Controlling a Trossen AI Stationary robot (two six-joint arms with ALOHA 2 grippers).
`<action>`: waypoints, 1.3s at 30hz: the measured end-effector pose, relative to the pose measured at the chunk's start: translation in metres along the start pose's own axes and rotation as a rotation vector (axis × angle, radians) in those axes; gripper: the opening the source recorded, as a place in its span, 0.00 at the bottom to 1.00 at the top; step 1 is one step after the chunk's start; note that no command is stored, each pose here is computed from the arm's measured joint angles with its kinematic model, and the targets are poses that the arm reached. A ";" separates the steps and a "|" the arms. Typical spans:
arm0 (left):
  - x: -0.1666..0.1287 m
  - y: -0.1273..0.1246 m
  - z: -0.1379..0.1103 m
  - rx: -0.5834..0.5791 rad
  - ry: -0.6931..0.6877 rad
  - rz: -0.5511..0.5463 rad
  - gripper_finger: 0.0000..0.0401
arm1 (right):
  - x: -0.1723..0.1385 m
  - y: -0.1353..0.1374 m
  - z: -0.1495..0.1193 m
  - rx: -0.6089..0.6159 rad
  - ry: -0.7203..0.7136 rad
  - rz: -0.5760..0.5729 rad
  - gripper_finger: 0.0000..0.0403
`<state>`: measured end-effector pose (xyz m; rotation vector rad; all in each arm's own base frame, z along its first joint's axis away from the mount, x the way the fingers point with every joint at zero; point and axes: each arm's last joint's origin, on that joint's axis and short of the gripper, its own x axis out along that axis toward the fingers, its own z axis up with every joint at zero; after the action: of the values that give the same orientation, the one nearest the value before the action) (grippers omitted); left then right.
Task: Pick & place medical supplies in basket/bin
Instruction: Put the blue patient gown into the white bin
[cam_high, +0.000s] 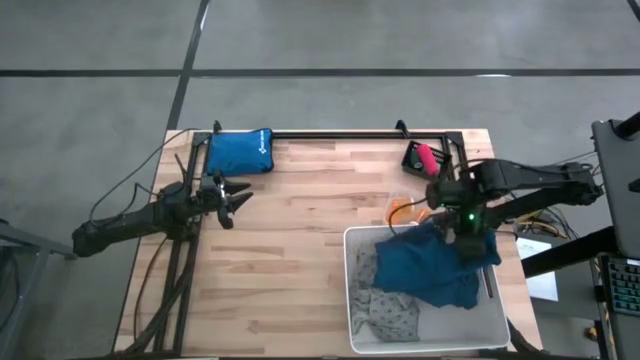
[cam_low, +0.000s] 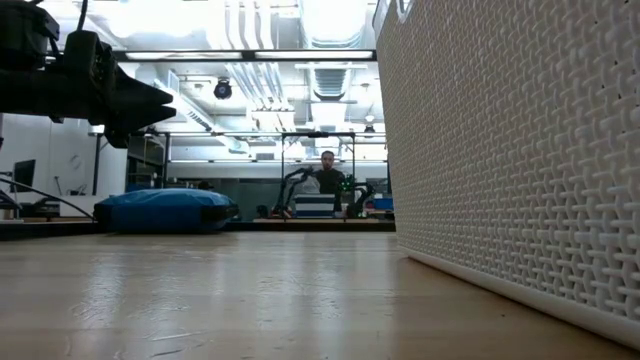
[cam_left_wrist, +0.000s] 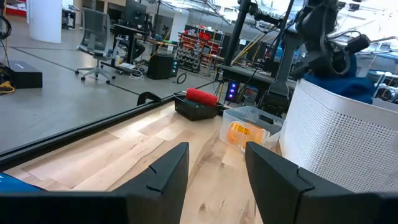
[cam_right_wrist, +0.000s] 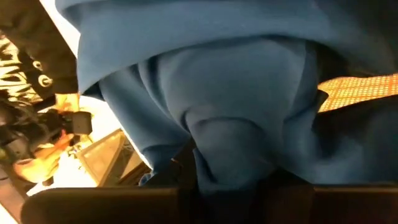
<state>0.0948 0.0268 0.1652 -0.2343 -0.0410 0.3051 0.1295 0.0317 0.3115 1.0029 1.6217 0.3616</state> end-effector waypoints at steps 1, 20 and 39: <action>0.000 0.000 0.000 0.000 0.000 0.000 0.41 | 0.003 -0.002 0.002 0.010 0.006 -0.003 0.11; 0.000 0.000 0.000 0.000 0.001 0.000 0.41 | 0.016 -0.012 0.016 0.040 0.029 -0.013 0.29; 0.000 0.000 0.000 0.000 0.001 0.000 0.41 | 0.012 -0.007 0.015 0.043 -0.006 0.015 0.65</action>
<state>0.0948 0.0268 0.1650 -0.2344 -0.0403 0.3052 0.1397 0.0326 0.2940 1.0478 1.6231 0.3351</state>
